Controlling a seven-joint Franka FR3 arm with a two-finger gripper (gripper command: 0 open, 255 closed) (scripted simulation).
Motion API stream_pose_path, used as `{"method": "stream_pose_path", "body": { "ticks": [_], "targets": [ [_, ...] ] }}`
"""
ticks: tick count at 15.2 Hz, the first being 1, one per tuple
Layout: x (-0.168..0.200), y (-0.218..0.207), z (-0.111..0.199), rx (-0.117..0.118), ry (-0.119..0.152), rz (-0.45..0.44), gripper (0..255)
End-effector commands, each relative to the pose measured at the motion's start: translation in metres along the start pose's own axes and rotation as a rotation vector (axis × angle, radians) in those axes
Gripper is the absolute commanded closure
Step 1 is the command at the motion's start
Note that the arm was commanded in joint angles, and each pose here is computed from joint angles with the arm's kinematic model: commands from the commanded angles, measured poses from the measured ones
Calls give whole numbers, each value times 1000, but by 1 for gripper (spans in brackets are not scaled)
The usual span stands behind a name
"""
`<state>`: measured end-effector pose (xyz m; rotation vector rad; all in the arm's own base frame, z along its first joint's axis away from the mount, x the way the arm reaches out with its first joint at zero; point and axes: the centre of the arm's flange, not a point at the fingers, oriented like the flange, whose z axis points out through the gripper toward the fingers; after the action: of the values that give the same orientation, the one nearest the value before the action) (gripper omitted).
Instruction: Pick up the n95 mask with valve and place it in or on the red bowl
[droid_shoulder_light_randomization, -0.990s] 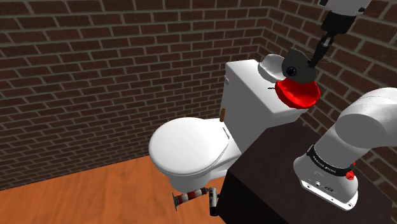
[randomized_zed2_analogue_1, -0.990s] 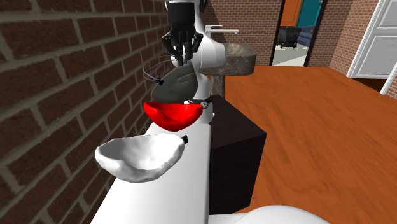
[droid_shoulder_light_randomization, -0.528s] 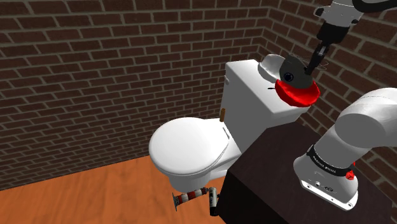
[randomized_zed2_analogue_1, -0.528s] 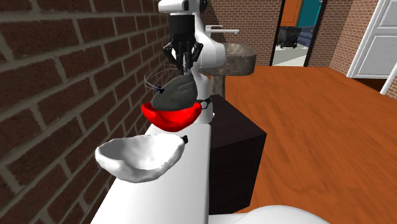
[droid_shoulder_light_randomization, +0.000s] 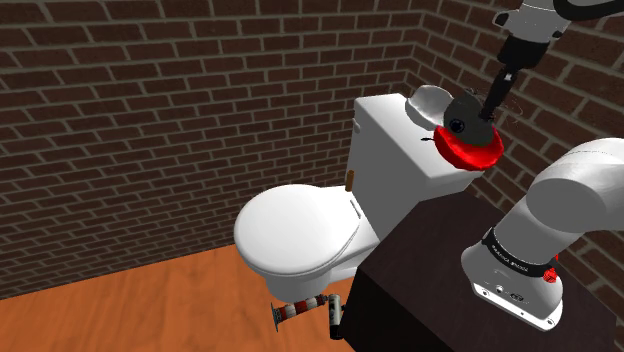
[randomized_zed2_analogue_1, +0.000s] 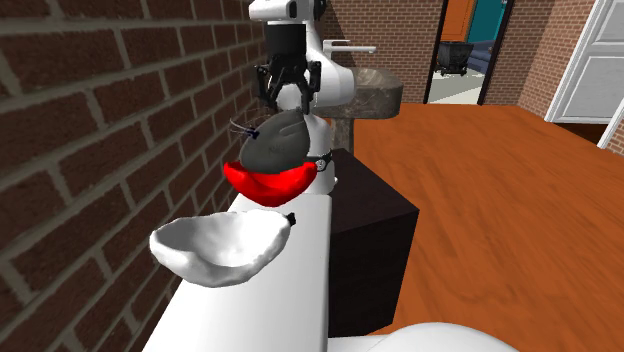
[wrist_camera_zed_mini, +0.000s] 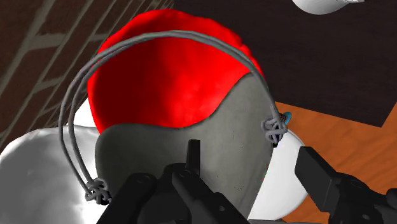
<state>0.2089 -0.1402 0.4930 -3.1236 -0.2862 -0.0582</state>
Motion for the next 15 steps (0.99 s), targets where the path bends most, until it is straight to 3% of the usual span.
{"method": "stream_pose_path", "body": {
  "ticks": [1,4,8,15],
  "targets": [
    [0,0,0,0,0,0,0],
    [0,0,0,0,0,0,0],
    [0,0,-50,0,0,0,0],
    [0,0,-50,0,0,0,0]
  ]
}}
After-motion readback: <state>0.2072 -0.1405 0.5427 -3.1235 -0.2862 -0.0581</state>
